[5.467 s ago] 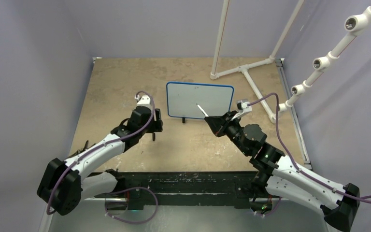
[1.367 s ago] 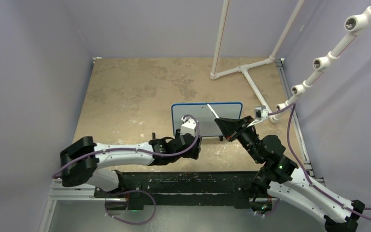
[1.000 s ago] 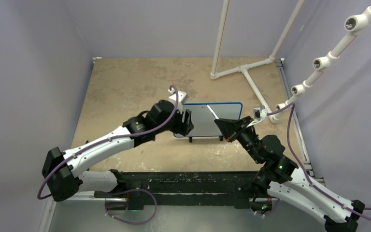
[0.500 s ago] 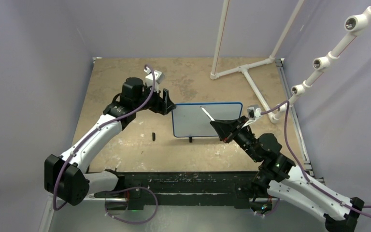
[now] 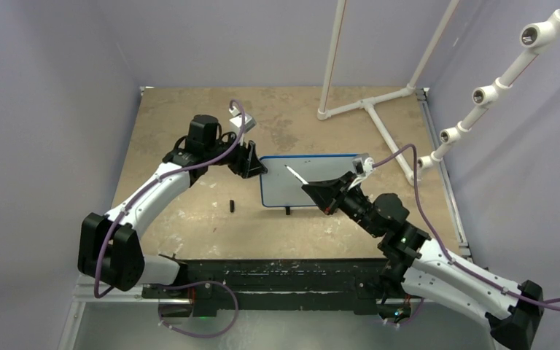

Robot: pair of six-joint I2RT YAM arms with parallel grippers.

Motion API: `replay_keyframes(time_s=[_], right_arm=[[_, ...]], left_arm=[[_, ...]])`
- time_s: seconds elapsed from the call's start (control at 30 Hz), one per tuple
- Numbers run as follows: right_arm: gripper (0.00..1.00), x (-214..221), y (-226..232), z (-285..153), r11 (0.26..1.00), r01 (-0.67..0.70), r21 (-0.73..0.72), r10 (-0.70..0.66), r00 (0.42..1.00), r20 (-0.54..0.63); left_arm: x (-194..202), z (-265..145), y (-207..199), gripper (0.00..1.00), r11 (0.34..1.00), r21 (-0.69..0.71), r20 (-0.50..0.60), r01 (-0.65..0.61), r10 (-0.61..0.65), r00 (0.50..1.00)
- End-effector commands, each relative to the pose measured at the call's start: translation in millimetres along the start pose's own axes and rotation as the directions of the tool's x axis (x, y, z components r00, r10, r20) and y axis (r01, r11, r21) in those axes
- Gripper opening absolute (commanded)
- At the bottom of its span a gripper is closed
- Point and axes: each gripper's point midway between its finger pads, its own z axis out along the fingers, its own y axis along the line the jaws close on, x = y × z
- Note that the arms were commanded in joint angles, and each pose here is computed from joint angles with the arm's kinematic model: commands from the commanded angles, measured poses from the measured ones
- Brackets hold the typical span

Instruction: Write a sentence on the whiteboard

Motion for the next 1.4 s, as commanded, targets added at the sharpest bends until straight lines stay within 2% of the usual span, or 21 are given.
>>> replay_keyframes(time_s=[0.0,0.07,0.27,0.63,0.97,1.37], right_arm=[[0.0,-1.9,2.7,10.0,1.0,0.007,-0.008,-0.007,1.0,0.007],[0.0,1.9,-2.3,14.0,1.0,0.004,0.015,-0.004,1.0,0.0],[0.0,4.9,-6.8,26.0,0.999,0.025,0.039,-0.025,1.0,0.005],[0.0,12.0,-6.5,48.8,0.996,0.053,0.068,-0.053,0.999,-0.001],[0.0,17.0,-4.4,61.1,0.993,0.07,0.09,-0.07,0.998,-0.002],[0.0,23.9,-6.2,63.2,0.991,0.079,0.111,-0.078,0.997,-0.017]], left_arm=[[-17.7,0.2,-14.3,0.48,0.992,0.087,0.049,-0.086,0.082,0.995],[-17.0,0.6,-15.6,0.41,0.992,0.094,0.055,-0.09,0.085,0.995],[-13.1,3.4,-14.0,0.36,0.992,0.074,0.059,-0.106,0.102,0.993],[-5.2,1.4,-6.5,0.14,0.987,-0.001,0.039,-0.16,0.16,0.986],[0.2,0.7,-7.5,0.0,0.979,-0.01,0.026,-0.205,0.205,0.978],[7.0,0.7,-6.4,0.0,0.971,-0.026,0.003,-0.239,0.24,0.971]])
